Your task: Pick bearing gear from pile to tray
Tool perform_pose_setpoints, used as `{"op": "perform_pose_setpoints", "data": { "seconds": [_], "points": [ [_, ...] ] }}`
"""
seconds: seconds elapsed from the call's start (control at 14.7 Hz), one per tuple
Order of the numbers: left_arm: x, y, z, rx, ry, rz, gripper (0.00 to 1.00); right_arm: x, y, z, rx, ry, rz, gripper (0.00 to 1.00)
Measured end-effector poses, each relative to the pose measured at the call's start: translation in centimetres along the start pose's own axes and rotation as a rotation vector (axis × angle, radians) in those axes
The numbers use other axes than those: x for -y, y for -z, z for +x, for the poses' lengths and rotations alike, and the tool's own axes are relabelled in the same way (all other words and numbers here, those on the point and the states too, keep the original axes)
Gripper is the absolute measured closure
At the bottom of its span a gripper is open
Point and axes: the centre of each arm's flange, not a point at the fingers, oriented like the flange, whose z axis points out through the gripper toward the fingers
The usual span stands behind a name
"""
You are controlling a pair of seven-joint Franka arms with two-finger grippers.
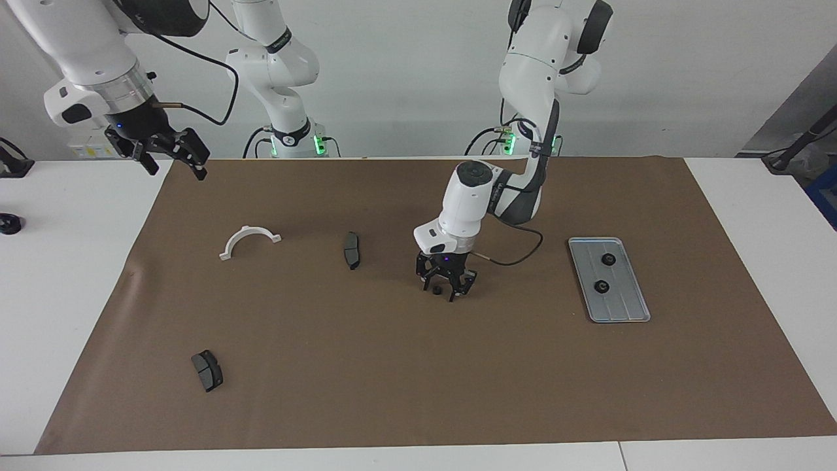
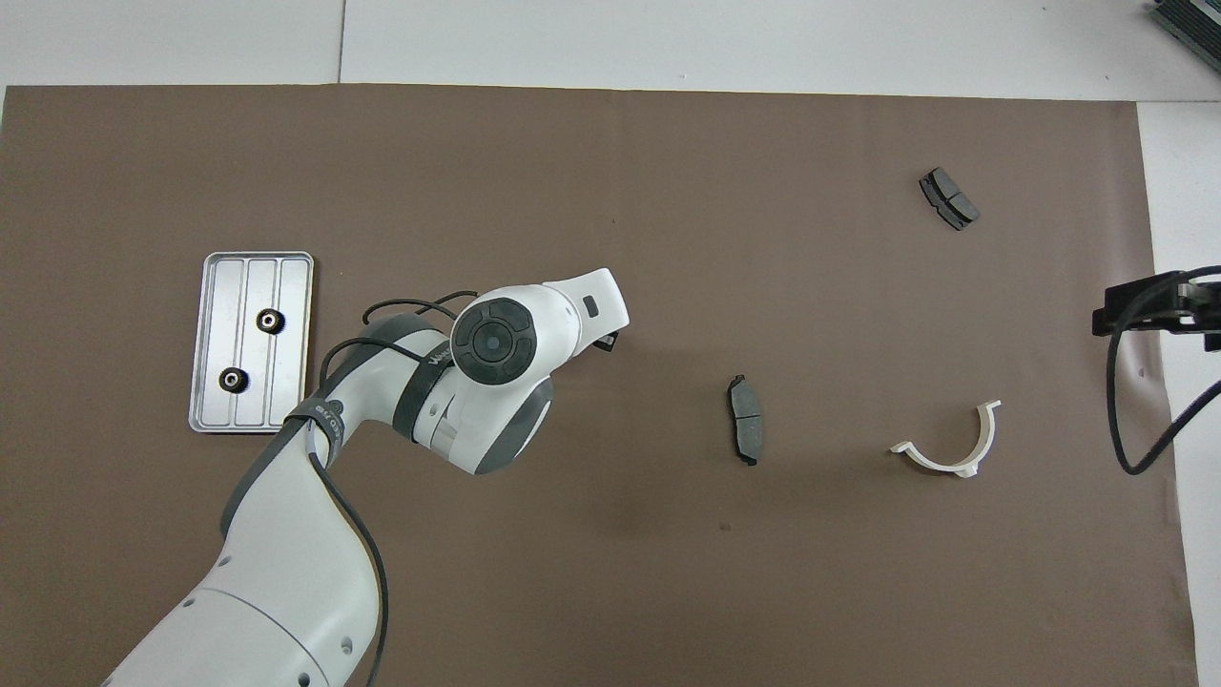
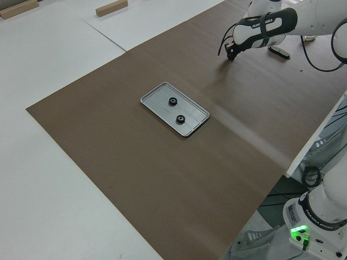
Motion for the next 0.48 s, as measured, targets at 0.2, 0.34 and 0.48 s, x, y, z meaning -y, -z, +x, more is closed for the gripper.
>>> {"op": "perform_pose_setpoints", "data": {
  "seconds": [0.2,0.34,0.48],
  "points": [
    [1.4,1.6,0.7,0.006,0.026,0.015,0.77,0.5,0.0,0.0,-0.001,0.009,-0.003,0.0],
    [4.3,4.1,1.2,0.024,0.068,0.035,0.77,0.6,0.0,-0.1,-0.001,0.012,-0.003,0.0],
    [7.4,7.1,1.6,0.033,0.112,0.052,0.77,0.6,0.1,-0.1,-0.001,0.012,-0.003,0.0]
  ]
}}
